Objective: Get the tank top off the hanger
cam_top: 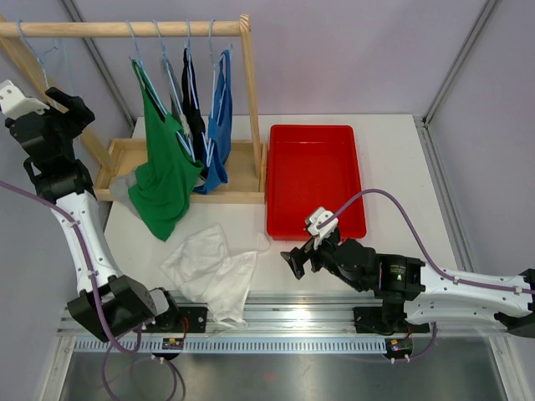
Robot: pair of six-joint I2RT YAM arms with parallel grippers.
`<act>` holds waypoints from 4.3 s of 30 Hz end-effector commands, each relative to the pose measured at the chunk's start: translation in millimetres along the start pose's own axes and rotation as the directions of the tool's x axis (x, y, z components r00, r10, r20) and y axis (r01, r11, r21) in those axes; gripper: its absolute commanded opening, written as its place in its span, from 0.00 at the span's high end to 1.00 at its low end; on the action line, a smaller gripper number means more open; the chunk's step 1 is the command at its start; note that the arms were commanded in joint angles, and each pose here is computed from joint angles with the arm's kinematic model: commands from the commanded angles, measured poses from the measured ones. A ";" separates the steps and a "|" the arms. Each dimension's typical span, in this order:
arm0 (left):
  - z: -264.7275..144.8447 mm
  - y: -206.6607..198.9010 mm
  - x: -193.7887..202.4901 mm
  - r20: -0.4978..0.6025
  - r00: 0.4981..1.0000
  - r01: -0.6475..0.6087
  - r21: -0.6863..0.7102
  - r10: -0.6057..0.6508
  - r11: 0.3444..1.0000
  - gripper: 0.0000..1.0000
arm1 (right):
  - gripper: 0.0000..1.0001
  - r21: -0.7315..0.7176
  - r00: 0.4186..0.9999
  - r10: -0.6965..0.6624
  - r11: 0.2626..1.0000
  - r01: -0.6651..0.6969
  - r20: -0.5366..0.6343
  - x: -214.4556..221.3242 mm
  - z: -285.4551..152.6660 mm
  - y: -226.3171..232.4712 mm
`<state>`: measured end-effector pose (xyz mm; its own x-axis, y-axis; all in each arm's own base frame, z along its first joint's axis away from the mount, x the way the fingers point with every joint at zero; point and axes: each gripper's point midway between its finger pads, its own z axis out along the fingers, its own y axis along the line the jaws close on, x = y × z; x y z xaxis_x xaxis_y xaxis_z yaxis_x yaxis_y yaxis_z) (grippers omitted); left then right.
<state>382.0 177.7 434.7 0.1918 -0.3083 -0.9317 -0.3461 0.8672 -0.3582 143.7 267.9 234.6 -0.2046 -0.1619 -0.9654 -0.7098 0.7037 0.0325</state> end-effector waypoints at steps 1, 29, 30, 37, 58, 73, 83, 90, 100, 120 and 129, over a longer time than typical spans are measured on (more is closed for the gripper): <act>-25.2 -7.3 -40.0 0.121 0.993 0.011 -0.015 -0.009 1.000 0.08 | 0.01 0.014 0.999 0.028 0.999 -0.029 0.039 -7.2 2.5 -0.8; -205.3 -85.3 42.8 0.108 0.994 -0.053 0.384 0.012 0.922 0.02 | 0.01 -0.083 0.982 -0.083 0.994 0.069 -0.172 19.1 131.5 96.4; -205.5 -87.6 47.6 0.104 0.994 -0.071 0.395 0.033 0.916 0.02 | 0.01 -0.087 0.978 -0.091 0.993 0.075 -0.187 25.2 138.8 100.9; -196.5 -84.2 65.8 0.017 0.996 -0.089 0.367 0.089 0.926 0.01 | 0.01 -0.167 0.946 -0.080 0.986 0.028 -0.314 87.8 188.1 144.2; -203.2 -75.1 67.8 0.024 0.997 -0.080 0.334 0.076 0.939 0.01 | 0.02 -0.246 0.842 -0.128 0.969 -0.005 -0.524 189.1 181.5 194.6; -204.4 -72.3 67.5 0.031 0.997 -0.079 0.323 0.073 0.943 0.02 | 1.00 -0.146 0.820 -0.085 0.989 0.002 -0.566 198.6 156.0 162.8; -206.8 -68.7 64.1 0.045 0.996 -0.082 0.305 0.072 0.949 0.01 | 1.00 0.033 0.926 -0.032 0.998 0.048 -0.375 61.8 81.5 85.9; -207.3 -68.3 63.3 0.047 0.996 -0.082 0.302 0.071 0.950 0.01 | 1.00 0.228 0.979 0.005 0.973 0.042 -0.202 -24.9 19.3 9.9; -206.7 -67.5 64.9 0.047 0.996 -0.087 0.302 0.076 0.950 0.01 | 1.00 0.357 0.996 0.080 0.932 -0.059 -0.045 -89.0 4.5 -85.5; -208.2 -66.4 64.1 0.061 0.995 -0.098 0.301 0.083 0.949 0.01 | 1.00 0.387 0.959 0.249 0.904 -0.180 -0.137 -62.3 113.0 -214.3; -208.2 -67.1 63.8 0.063 0.995 -0.098 0.304 0.082 0.948 0.01 | 1.00 0.418 0.947 0.275 0.889 -0.184 -0.168 -34.8 122.4 -225.1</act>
<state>227.8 16.6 378.6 0.1792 -0.2299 -0.9566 -0.0651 0.9674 -0.2447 381.8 196.1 213.5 -0.5571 -0.1020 -0.8242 -0.2993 0.9504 0.0847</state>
